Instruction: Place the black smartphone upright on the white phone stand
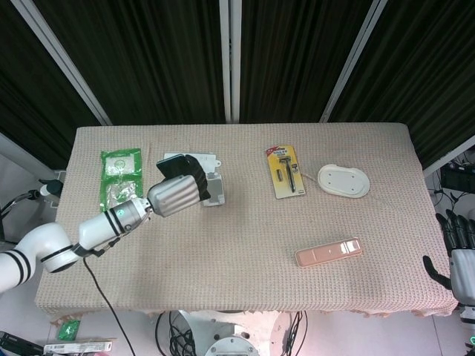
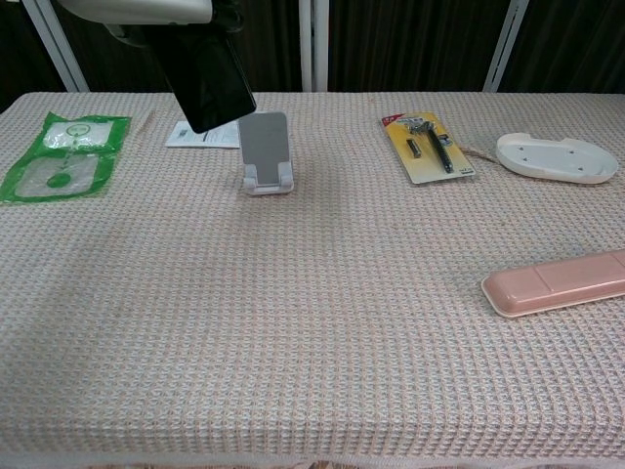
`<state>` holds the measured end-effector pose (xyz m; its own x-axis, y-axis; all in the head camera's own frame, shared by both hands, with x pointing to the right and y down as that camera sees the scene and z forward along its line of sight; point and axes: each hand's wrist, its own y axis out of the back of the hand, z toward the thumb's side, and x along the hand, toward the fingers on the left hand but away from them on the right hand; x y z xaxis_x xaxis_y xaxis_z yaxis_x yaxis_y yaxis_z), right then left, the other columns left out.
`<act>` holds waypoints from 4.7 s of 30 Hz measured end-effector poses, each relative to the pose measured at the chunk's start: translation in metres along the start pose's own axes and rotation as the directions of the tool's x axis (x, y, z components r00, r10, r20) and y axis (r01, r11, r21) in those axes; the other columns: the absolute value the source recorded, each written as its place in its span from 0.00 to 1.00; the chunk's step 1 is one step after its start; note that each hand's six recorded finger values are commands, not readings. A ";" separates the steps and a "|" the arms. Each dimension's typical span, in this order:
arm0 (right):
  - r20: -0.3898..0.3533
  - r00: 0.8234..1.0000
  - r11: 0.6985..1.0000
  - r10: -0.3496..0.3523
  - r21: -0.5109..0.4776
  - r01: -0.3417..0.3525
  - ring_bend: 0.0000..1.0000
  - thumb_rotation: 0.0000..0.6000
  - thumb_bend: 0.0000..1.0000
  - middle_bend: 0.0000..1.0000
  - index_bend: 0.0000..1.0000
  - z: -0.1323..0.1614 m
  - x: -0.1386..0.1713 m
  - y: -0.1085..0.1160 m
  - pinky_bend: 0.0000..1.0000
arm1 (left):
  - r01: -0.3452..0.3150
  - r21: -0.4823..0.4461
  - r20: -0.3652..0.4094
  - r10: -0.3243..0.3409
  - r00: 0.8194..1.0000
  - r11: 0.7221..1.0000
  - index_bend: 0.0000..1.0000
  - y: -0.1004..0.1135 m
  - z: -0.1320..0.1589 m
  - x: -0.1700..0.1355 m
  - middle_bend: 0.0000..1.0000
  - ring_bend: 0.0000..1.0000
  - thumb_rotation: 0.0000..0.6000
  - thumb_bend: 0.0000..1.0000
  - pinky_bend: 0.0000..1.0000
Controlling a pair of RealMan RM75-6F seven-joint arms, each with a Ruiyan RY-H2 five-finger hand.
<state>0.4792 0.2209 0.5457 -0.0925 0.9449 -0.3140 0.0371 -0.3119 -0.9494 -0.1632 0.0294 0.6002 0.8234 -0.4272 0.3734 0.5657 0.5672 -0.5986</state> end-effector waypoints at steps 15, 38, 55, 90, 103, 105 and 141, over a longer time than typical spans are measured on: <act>0.043 0.999 1.000 -0.008 -0.019 0.009 0.00 1.00 0.24 0.00 0.00 -0.017 0.006 0.001 0.00 | -0.044 0.240 0.134 0.012 0.991 0.970 0.61 0.003 0.040 0.049 0.61 0.52 1.00 0.44 0.56; 0.081 0.997 0.999 -0.008 -0.036 0.010 0.00 1.00 0.24 0.00 0.00 -0.033 0.008 0.002 0.00 | -0.002 0.244 0.176 -0.042 0.984 0.970 0.61 -0.011 0.068 0.080 0.60 0.52 1.00 0.45 0.56; 0.093 0.996 0.999 0.004 -0.039 0.000 0.00 1.00 0.24 0.00 0.00 -0.037 0.007 0.000 0.00 | -0.003 0.214 0.176 -0.035 0.984 0.977 0.61 -0.011 0.075 0.090 0.60 0.52 1.00 0.45 0.56; 0.112 0.994 0.999 0.007 -0.048 -0.002 0.00 1.00 0.25 0.00 0.00 -0.045 0.007 -0.001 0.00 | 0.042 0.179 0.183 -0.075 0.980 0.983 0.29 -0.023 0.087 0.089 0.33 0.31 1.00 0.35 0.41; 0.118 0.993 0.999 0.010 -0.048 -0.004 0.00 1.00 0.27 0.00 0.00 -0.047 0.007 -0.002 0.00 | 0.097 0.140 0.158 -0.119 0.980 0.985 0.06 -0.026 0.085 0.089 0.09 0.11 1.00 0.25 0.27; 0.117 0.993 0.999 0.011 -0.048 -0.005 0.00 1.00 0.27 0.00 0.00 -0.047 0.006 -0.002 0.00 | 0.101 0.132 0.159 -0.122 0.980 0.986 0.04 -0.026 0.085 0.088 0.07 0.10 1.00 0.22 0.26; 0.037 0.999 0.999 -0.002 -0.039 0.004 0.00 1.00 0.24 0.00 0.00 -0.027 0.005 0.003 0.00 | 0.046 -0.573 -0.496 -0.391 0.775 0.818 0.02 -0.014 0.028 -0.162 0.05 0.05 0.99 0.03 0.20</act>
<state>0.5055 0.2268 0.5412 -0.1289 0.9413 -0.3120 0.0751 -0.3045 -0.9496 -0.3036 0.1105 0.5678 0.3950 -0.9024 0.1721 0.4756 0.0406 -0.8787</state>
